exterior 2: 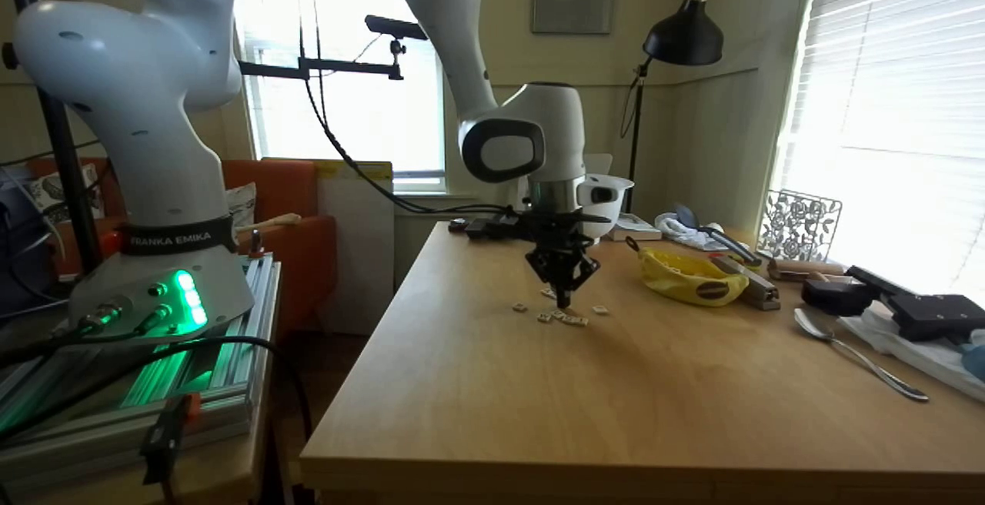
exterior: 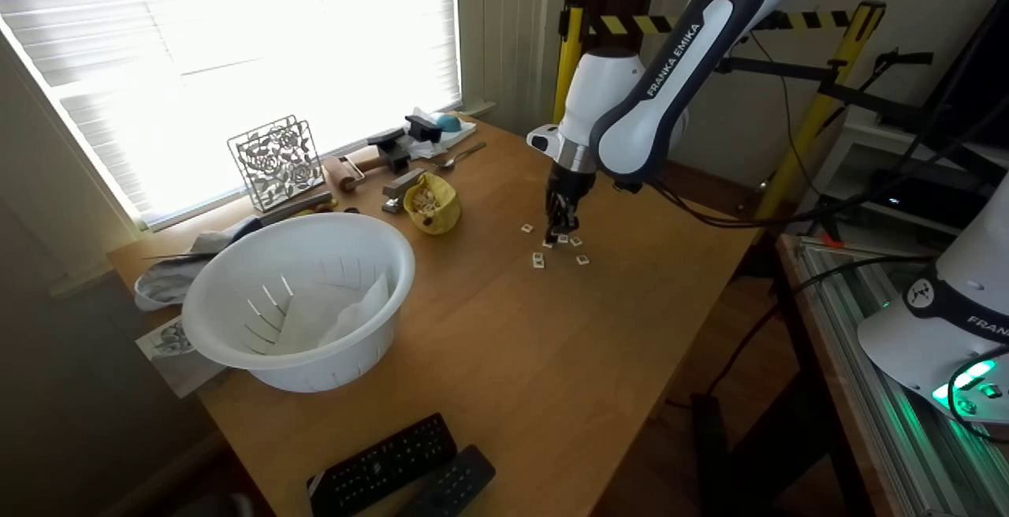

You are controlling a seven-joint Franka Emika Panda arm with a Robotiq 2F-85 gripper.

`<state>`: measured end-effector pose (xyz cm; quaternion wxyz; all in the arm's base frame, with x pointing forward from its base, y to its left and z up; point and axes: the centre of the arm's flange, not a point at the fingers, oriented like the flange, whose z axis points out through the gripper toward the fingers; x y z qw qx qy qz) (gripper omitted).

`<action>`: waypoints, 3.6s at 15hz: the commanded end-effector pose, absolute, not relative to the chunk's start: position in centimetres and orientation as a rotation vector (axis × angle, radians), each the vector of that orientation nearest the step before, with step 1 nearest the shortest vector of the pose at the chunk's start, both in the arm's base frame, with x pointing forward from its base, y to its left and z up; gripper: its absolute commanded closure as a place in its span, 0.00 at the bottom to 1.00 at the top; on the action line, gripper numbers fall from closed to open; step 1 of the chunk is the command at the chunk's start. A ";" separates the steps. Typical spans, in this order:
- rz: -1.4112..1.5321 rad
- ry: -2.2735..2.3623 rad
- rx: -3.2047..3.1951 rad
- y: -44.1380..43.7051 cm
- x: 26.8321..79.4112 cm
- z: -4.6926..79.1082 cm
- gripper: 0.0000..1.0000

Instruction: Arrange the small objects on the table

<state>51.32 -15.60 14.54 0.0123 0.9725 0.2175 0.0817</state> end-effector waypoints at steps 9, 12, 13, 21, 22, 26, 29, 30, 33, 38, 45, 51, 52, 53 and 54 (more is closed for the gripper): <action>0.270 0.912 2.970 -15.9 51.3 14.5 0.99; 0.276 0.950 2.954 -15.7 51.4 14.4 1.00; 0.260 0.988 2.932 -15.6 51.4 14.2 1.00; 0.239 1.273 2.790 -16.0 51.7 14.3 1.00; 0.256 1.273 2.790 -16.1 51.7 14.9 1.00; 0.293 1.270 2.771 -16.6 51.4 17.5 1.00; 0.306 1.196 2.803 -16.9 51.6 18.8 1.00; 0.294 1.142 2.837 -16.9 51.7 18.7 1.00; 0.254 0.902 2.927 -16.3 51.6 18.6 1.00; 0.274 0.531 3.008 -15.6 51.2 18.4 1.00; 0.233 0.403 3.030 -15.1 52.3 17.5 1.00; 0.194 -0.061 2.990 -14.9 52.1 16.4 1.00; 0.200 -0.118 2.991 -14.7 52.2 16.0 1.00; 0.197 -0.162 2.998 -14.4 52.3 16.0 1.00; 0.202 -0.204 3.004 -14.0 52.4 15.8 1.00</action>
